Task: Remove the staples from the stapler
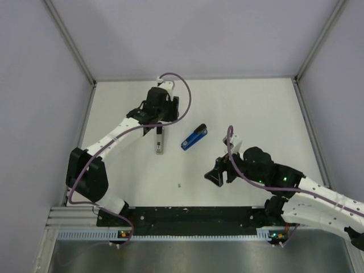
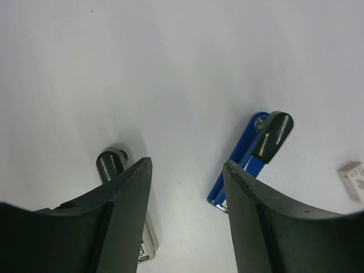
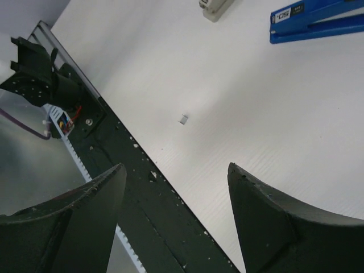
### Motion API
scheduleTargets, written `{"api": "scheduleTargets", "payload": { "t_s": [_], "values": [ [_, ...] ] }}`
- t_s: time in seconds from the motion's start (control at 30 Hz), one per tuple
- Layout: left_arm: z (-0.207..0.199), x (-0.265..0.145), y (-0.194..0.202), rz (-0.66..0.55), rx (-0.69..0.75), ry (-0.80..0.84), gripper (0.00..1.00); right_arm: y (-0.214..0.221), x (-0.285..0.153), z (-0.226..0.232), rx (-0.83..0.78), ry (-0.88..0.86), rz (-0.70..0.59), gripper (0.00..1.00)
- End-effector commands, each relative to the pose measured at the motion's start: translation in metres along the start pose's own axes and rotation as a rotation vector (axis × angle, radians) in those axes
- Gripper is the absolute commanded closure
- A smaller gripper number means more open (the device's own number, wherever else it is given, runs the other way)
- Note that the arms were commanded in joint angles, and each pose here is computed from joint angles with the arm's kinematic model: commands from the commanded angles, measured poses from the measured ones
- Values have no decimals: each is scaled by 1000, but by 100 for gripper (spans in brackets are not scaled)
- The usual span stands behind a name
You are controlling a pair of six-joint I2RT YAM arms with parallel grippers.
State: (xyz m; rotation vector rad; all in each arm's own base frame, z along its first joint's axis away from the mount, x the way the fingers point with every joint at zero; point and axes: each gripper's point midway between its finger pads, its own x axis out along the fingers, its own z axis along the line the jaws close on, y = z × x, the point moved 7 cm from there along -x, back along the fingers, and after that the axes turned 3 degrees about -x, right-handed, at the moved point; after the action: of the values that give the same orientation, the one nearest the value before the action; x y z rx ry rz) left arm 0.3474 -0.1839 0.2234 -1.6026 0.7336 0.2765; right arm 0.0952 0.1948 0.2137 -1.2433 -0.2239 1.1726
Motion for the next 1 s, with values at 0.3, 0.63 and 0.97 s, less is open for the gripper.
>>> {"api": "scheduleTargets", "payload": {
  "t_s": [0.3,0.63,0.97],
  "values": [
    [-83,29,8,24,356,363,37,-44,-50,13,-8,-13,-91,23],
    [-95,60,23,70,354,448,5,-36,-53,12,-8,-27,-75,20],
    [-93,82,40,137,353,446,4,-32,-50,10,2,-20,-54,20]
  ]
}}
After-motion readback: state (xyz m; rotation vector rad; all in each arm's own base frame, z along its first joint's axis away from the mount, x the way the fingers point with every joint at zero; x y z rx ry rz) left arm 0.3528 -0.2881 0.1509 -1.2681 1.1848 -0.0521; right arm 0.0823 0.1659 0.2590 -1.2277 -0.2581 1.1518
